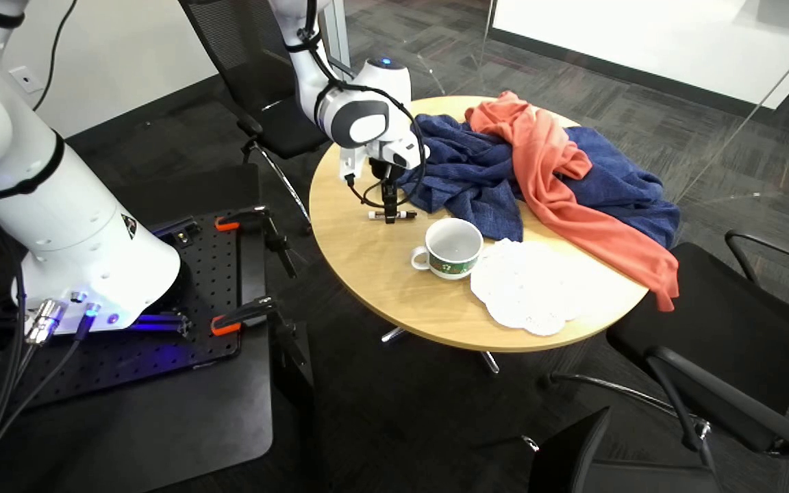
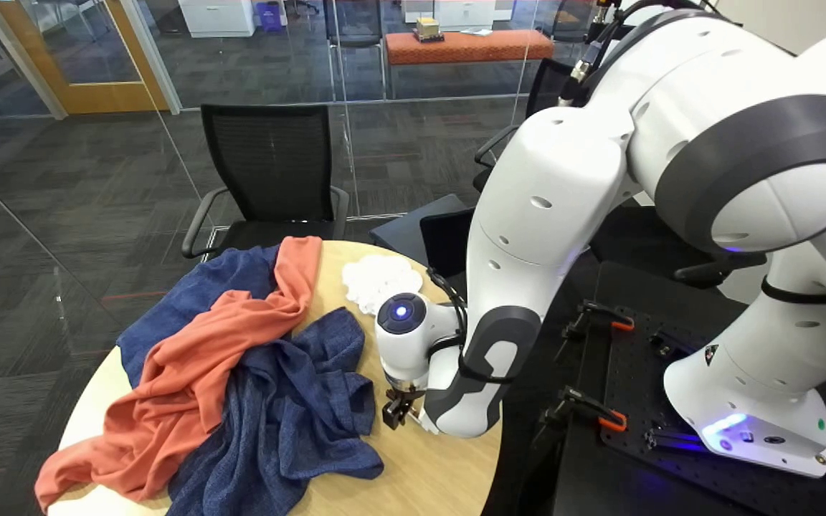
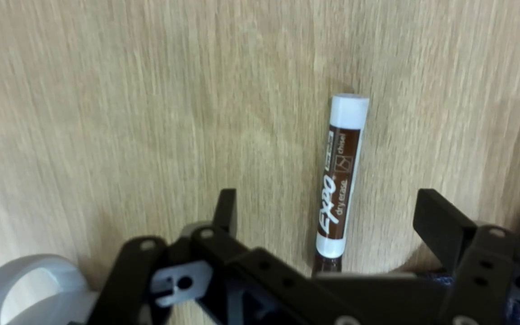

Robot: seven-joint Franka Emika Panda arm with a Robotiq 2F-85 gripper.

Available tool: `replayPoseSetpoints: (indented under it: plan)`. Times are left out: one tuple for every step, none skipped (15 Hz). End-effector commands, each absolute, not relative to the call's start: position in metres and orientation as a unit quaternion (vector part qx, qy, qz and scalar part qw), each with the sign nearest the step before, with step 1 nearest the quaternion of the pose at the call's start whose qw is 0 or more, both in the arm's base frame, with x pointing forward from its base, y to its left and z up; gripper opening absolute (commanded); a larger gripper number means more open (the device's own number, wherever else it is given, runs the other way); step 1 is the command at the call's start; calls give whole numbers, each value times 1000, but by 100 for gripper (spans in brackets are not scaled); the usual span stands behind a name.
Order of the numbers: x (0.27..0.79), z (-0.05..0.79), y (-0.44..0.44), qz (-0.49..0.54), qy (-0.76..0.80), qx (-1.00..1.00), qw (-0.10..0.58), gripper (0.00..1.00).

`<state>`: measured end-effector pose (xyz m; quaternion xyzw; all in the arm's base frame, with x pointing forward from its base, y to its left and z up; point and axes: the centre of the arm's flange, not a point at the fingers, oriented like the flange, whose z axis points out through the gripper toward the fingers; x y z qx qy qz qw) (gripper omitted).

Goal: Get the marker from the table and place it in the mug

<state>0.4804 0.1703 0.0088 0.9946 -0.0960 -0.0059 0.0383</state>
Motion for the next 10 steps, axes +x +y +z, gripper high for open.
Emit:
replayPoseSetpoints:
  plan:
    - [494,0,169,3,-107,993,39,100]
    - [496,-2,168,3,-110,993,40,100]
    - [498,-4,168,4,-111,993,41,100]
    - [501,-5,167,5,-113,993,42,100]
    - [502,-7,166,6,-117,992,43,100]
    - [505,-8,165,8,-119,992,45,75]
    - [506,-9,164,9,-120,992,46,74]
    - [507,-9,163,10,-122,991,47,66]
    - [509,-10,162,11,-123,991,47,59]
    - [510,-10,161,11,-125,991,48,51]
